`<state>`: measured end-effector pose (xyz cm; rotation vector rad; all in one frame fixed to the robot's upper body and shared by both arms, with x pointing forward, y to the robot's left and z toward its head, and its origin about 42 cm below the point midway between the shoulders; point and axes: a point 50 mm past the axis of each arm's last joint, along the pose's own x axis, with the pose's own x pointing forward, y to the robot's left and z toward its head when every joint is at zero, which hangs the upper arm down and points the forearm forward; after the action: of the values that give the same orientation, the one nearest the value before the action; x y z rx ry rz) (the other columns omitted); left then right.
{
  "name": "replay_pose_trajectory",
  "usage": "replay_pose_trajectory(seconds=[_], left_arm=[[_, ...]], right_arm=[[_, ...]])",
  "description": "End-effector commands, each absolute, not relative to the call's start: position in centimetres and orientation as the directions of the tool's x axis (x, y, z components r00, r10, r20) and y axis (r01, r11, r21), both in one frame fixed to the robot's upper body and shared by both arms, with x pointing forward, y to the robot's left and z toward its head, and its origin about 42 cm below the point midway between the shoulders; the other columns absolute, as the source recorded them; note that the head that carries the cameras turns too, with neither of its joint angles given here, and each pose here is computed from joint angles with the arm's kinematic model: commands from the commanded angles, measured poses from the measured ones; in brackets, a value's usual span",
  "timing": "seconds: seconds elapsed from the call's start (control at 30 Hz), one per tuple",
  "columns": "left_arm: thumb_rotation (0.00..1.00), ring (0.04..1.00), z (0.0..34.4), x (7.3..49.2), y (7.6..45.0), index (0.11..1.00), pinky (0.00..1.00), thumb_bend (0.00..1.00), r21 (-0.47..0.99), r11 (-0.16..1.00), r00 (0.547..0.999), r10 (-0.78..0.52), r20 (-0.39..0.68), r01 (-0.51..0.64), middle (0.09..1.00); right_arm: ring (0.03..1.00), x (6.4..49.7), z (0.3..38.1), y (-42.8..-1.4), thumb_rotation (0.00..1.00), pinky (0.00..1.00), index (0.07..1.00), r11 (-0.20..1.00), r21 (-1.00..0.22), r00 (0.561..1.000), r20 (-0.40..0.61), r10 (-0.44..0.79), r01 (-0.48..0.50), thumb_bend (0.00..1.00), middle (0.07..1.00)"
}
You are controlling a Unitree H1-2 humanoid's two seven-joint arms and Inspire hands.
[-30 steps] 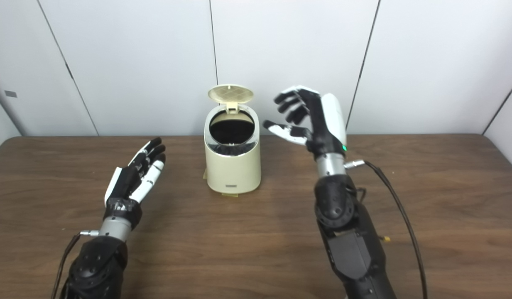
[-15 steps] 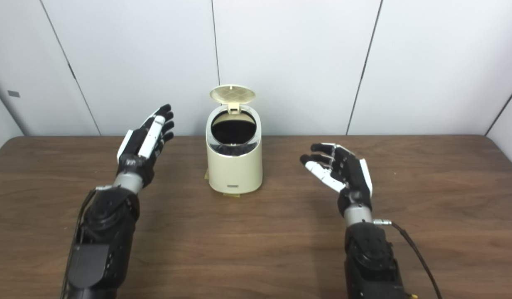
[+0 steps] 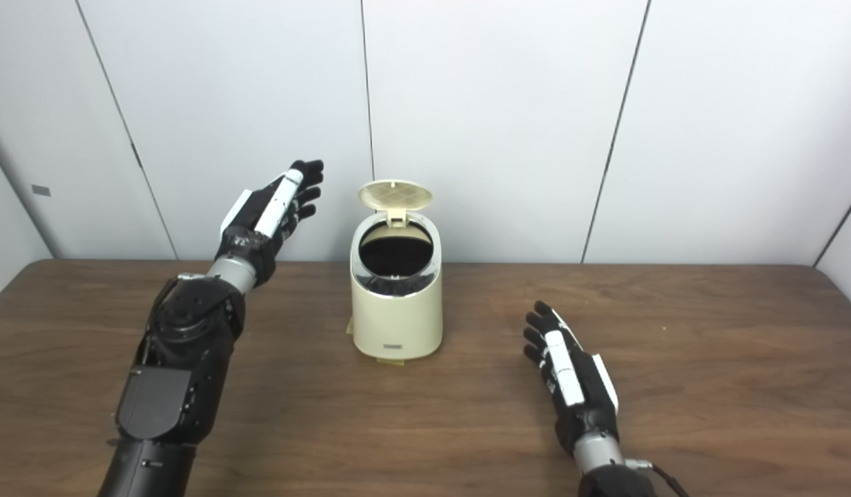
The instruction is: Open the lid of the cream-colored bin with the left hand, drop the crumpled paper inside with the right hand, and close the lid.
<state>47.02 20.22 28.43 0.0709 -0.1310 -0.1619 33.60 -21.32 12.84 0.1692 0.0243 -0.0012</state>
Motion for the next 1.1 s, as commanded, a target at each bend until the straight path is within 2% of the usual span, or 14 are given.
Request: replay_pose_trajectory(seconds=[0.0, 0.2, 0.37, 0.47, 0.57, 0.77, 0.9, 1.07], left_arm=[[0.82, 0.919, 33.2, 47.8, 19.4, 0.860, 0.93, 0.47, 0.140, 0.975, 0.951, -0.202, 0.235, 0.172, 0.889], [0.93, 0.917, 35.4, 48.3, 17.7, 0.832, 0.95, 0.43, 0.295, 0.928, 0.916, -0.307, 0.258, 0.229, 0.869], [1.00, 0.925, 36.6, 48.2, 16.0, 0.832, 0.94, 0.42, 0.490, 0.840, 0.880, -0.396, 0.262, 0.232, 0.887], [1.00, 0.935, 37.3, 48.0, 14.8, 0.839, 0.92, 0.44, 0.622, 0.759, 0.868, -0.427, 0.255, 0.191, 0.899], [1.00, 0.927, 37.8, 47.7, 14.0, 0.804, 0.89, 0.49, 0.743, 0.658, 0.856, -0.448, 0.257, 0.122, 0.882], [1.00, 0.882, 37.8, 47.3, 13.4, 0.736, 0.74, 0.55, 0.911, 0.411, 0.795, -0.538, 0.281, -0.044, 0.875], [1.00, 0.904, 37.5, 47.0, 13.2, 0.733, 0.76, 0.62, 0.960, 0.253, 0.785, -0.568, 0.247, -0.119, 0.879], [1.00, 0.917, 37.1, 46.4, 13.1, 0.742, 0.80, 0.59, 0.972, 0.161, 0.787, -0.571, 0.232, -0.169, 0.870]], right_arm=[[0.918, 33.9, 13.7, -21.2, 0.90, 0.97, 0.915, 0.982, 0.186, 0.999, 0.039, 0.009, -0.016, 0.58, 0.897], [0.936, 33.4, 13.0, -21.5, 0.93, 1.00, 0.925, 0.974, 0.225, 0.999, 0.044, 0.000, -0.010, 0.57, 0.923], [0.932, 33.3, 12.7, -21.4, 0.95, 0.97, 0.932, 0.974, 0.225, 0.999, 0.032, -0.009, 0.002, 0.59, 0.920], [0.930, 33.2, 12.5, -21.3, 0.95, 0.95, 0.937, 0.974, 0.227, 1.000, 0.029, -0.005, -0.002, 0.59, 0.919], [0.927, 33.2, 12.4, -21.1, 0.96, 0.93, 0.942, 0.975, 0.224, 1.000, 0.029, -0.005, -0.002, 0.61, 0.918], [0.914, 32.8, 12.1, -20.4, 0.97, 0.90, 0.949, 0.972, 0.235, 1.000, 0.024, 0.003, -0.008, 0.61, 0.910], [0.911, 32.6, 12.0, -20.0, 0.98, 0.91, 0.946, 0.969, 0.248, 1.000, 0.023, 0.002, -0.008, 0.59, 0.903], [0.917, 32.3, 11.8, -19.8, 0.99, 0.92, 0.948, 0.968, 0.249, 1.000, 0.022, 0.011, -0.016, 0.59, 0.906]])
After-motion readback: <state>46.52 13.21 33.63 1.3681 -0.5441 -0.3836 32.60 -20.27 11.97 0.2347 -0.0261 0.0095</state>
